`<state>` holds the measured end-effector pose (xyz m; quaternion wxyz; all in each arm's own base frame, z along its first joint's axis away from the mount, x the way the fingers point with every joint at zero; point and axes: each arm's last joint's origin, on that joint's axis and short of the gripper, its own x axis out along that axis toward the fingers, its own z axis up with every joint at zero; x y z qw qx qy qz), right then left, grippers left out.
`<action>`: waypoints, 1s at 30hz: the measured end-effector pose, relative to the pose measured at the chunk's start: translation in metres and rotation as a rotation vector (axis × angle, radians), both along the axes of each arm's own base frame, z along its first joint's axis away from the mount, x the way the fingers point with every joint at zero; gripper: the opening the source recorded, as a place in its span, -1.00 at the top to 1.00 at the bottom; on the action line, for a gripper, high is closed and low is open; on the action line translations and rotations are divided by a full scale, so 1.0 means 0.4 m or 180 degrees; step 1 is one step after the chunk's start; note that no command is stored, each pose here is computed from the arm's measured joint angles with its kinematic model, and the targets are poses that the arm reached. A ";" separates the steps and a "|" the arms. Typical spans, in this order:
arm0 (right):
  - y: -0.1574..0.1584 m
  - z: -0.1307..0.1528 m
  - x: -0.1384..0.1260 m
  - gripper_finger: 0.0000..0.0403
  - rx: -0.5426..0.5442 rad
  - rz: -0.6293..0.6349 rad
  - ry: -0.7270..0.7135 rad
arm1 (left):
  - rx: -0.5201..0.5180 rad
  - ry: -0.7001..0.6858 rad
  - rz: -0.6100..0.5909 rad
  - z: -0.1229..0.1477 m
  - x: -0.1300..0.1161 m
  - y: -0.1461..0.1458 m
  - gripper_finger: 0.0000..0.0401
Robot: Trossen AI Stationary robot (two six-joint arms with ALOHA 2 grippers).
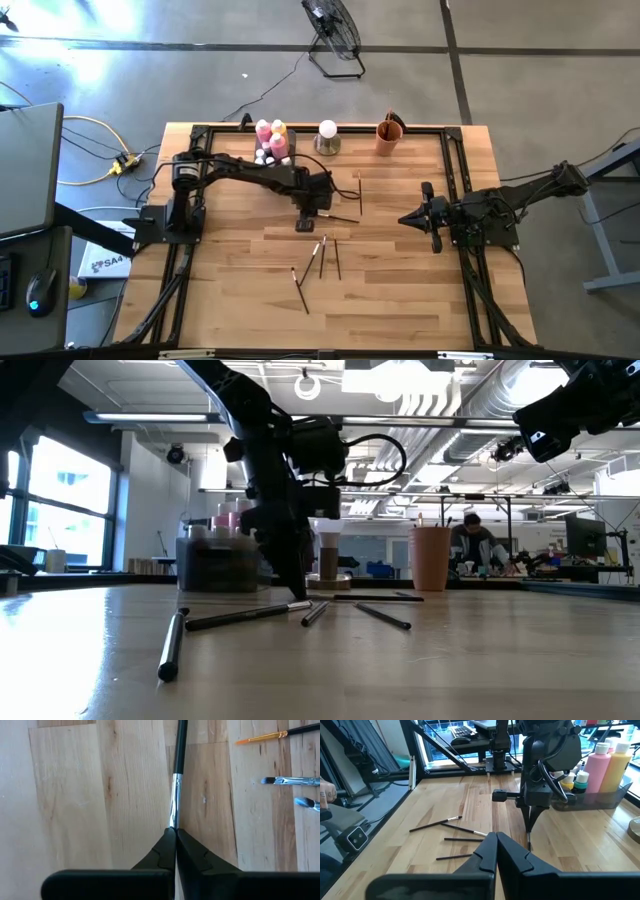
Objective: Pick & Place Paint Supplies
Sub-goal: Put the silver paintbrush into the orange cup
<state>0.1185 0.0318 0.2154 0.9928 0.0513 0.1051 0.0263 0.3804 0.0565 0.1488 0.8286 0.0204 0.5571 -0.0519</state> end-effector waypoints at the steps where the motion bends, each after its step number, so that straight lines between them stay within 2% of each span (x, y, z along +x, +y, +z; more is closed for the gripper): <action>1: 0.000 0.000 0.000 0.99 0.0000 0.0000 0.0000 | -0.0001 0.0008 0.0001 0.002 0.001 0.000 1.00; 5: 0.000 0.000 0.000 0.99 -0.0009 0.0002 -0.0002 | 0.0058 0.0085 0.0007 0.028 0.013 0.003 1.00; 12: 0.000 0.000 0.000 0.99 -0.0009 0.0001 -0.0001 | 0.0486 0.0077 -0.0115 0.120 0.045 0.018 1.00; 17: 0.000 0.000 0.000 0.99 -0.0010 0.0000 -0.0002 | 0.0762 -0.0161 -0.0134 0.197 0.074 0.034 1.00; 22: 0.000 0.000 0.000 0.99 -0.0011 0.0000 -0.0002 | 0.1214 -0.0228 -0.0291 0.263 0.088 0.042 1.00; 30: -0.002 0.014 0.003 0.99 0.0007 -0.0107 -0.0184 | 0.1843 -0.0164 -0.0392 0.300 0.094 0.055 1.00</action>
